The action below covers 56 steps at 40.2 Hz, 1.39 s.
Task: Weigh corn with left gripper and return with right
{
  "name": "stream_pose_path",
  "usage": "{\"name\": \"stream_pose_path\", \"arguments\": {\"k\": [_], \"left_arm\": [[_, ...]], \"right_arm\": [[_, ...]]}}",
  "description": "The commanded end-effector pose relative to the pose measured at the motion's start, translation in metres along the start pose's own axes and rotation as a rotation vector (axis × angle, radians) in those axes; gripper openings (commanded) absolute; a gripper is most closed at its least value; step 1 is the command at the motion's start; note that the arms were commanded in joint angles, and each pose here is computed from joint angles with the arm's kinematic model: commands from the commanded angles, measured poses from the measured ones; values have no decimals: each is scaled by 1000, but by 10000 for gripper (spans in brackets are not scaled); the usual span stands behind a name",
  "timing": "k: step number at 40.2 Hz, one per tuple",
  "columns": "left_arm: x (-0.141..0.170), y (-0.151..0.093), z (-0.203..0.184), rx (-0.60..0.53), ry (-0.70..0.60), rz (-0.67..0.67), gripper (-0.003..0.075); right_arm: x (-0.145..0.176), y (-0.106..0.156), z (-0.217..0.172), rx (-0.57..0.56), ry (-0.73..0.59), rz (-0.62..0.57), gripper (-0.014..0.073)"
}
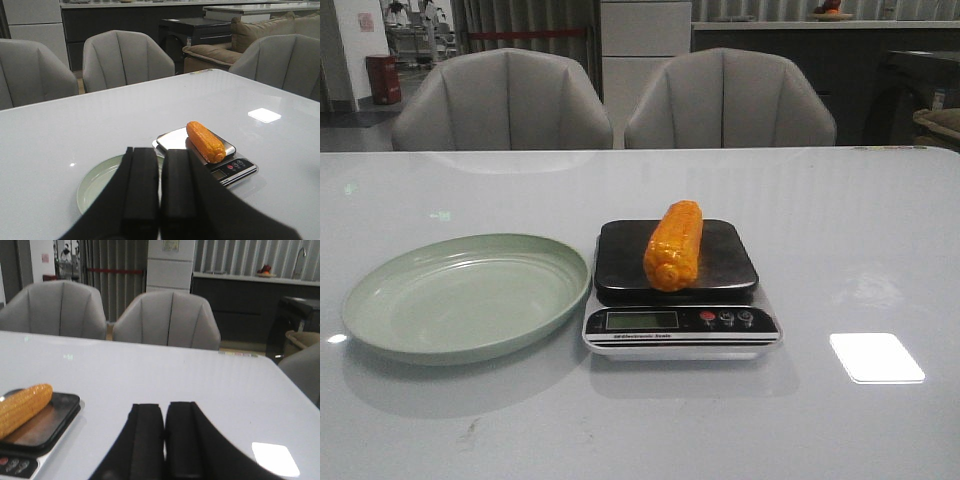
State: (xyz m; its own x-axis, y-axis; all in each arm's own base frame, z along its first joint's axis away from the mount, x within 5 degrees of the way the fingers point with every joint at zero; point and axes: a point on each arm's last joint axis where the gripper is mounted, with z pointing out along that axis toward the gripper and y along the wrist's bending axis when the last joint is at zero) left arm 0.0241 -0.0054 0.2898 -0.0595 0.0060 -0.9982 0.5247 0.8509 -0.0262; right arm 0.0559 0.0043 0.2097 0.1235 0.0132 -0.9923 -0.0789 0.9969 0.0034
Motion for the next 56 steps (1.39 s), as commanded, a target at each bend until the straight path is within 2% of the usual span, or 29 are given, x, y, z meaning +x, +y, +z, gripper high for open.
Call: {"name": "stream_pose_path", "arguments": {"k": [1,7,17,26,36,39,49,56], "left_arm": [[-15,-2,-2,19,-95,3,114],[-15,-2,-2,19,-95,3,114],[-15,-2,-2,19,-95,3,114],[-15,-2,-2,19,-95,3,114],[-15,-2,-2,19,-95,3,114],[-15,-2,-2,19,-95,3,114],[-15,-2,-2,19,-95,3,114],[-15,-2,-2,19,-95,3,114]], "right_arm": [[-23,-1,-4,8,-197,0,178],[-54,0,-2,6,-204,0,178],[-99,0,33,0,3,0,178],[-100,1,52,-2,134,2,178],[-98,1,53,-1,148,2,184],[-97,1,53,-2,166,2,233],[-94,6,58,-55,192,3,593],[-88,17,76,-138,289,18,608]]}}
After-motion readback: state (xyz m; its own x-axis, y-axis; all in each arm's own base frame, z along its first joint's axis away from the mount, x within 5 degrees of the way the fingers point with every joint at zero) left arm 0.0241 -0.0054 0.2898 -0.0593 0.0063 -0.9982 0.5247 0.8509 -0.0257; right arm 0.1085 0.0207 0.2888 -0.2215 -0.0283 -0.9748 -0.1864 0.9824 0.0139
